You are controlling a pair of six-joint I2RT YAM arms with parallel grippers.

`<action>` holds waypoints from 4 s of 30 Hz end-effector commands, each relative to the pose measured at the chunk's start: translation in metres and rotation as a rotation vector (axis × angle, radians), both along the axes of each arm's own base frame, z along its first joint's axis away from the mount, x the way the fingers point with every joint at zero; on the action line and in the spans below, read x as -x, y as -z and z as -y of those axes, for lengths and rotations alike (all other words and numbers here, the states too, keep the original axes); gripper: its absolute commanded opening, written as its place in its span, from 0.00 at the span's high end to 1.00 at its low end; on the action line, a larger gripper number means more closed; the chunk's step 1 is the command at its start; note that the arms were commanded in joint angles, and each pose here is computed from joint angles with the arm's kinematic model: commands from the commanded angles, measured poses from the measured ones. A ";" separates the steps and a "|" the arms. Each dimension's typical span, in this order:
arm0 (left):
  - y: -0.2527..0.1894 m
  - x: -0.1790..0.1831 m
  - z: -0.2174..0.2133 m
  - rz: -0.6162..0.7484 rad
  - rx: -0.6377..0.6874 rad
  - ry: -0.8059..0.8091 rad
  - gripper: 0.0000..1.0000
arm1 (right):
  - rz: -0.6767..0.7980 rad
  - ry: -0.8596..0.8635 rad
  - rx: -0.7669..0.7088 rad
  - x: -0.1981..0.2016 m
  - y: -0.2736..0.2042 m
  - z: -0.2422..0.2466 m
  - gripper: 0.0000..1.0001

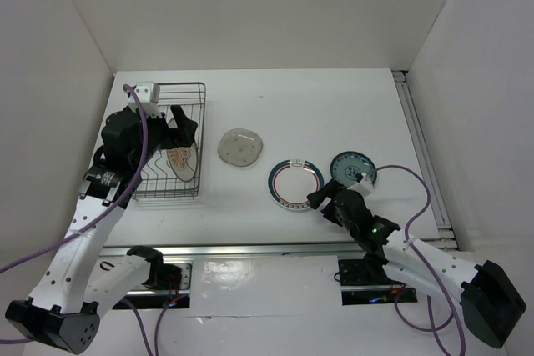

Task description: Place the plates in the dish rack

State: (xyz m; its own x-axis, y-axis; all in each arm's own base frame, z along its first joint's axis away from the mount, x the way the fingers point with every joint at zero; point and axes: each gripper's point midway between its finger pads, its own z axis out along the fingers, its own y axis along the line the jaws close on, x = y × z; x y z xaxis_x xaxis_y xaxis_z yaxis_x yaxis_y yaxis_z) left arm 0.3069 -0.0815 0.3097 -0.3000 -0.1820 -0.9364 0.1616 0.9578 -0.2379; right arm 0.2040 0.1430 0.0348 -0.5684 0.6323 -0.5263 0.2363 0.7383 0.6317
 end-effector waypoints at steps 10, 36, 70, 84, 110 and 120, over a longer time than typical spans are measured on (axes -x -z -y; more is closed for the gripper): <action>-0.020 0.003 0.011 0.064 0.035 0.057 0.00 | 0.008 0.108 0.015 -0.013 0.028 0.011 0.28; 0.001 -0.003 0.035 -0.015 0.054 0.180 0.00 | -0.021 0.232 0.005 -0.027 0.038 0.019 1.00; 0.033 0.002 0.104 -0.155 0.206 0.576 0.00 | 0.818 -0.570 -0.321 -0.043 -0.248 -0.135 1.00; 0.033 0.000 0.110 -0.174 0.214 0.623 1.00 | 0.861 -0.599 -0.289 -0.056 -0.264 -0.149 1.00; -0.088 0.067 -0.154 0.215 -0.128 -0.822 1.00 | 0.723 -0.605 -0.081 -0.064 -0.210 -0.131 0.00; -0.044 0.058 -0.166 0.168 -0.281 -0.889 1.00 | 0.714 -0.646 -0.101 -0.049 -0.199 -0.129 0.00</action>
